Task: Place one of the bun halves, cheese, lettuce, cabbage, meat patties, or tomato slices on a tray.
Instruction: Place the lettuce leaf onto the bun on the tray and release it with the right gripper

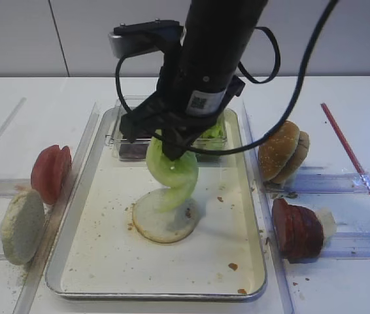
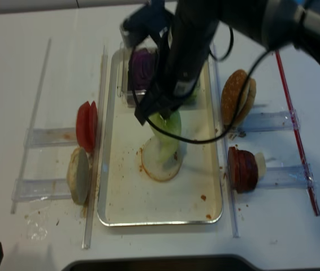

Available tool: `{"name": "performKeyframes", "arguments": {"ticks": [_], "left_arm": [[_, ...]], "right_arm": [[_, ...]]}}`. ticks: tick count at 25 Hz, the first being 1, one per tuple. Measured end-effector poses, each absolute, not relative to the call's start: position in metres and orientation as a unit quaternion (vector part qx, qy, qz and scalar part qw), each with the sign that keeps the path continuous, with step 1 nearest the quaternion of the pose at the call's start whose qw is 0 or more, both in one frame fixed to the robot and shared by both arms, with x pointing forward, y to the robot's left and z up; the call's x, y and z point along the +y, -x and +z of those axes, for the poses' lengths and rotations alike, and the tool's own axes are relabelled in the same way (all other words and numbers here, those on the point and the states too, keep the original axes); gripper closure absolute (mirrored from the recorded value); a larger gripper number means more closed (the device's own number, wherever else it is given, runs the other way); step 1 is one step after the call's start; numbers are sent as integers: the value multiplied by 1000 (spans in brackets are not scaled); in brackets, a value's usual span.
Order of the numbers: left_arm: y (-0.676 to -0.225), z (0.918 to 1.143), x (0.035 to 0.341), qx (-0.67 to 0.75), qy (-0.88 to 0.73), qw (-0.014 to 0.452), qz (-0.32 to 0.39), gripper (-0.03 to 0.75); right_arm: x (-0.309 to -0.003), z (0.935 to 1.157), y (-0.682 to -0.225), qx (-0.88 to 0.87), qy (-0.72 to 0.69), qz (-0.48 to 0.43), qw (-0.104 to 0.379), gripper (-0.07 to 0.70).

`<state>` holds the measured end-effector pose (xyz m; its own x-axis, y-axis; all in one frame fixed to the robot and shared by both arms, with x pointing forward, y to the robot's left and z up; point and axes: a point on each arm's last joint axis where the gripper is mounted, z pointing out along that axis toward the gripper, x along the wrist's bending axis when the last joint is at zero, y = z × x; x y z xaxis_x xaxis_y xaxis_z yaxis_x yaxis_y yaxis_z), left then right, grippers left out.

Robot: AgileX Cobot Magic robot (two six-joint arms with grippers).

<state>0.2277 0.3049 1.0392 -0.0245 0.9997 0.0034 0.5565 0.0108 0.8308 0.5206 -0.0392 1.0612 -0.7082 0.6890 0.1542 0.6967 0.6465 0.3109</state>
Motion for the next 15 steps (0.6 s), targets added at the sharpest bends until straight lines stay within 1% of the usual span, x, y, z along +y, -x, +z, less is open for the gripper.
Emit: {"name": "performKeyframes", "arguments": {"ticks": [6,15], "left_arm": [[-228,1039,305,631,-617,328,338,277],[-228,1039,305,631,-617,328,338,277]], "right_arm": [[-44,1037,-509,-901,396,-171,38,620],[-41,1035,-510,-900,391,-189,39,619]]}}
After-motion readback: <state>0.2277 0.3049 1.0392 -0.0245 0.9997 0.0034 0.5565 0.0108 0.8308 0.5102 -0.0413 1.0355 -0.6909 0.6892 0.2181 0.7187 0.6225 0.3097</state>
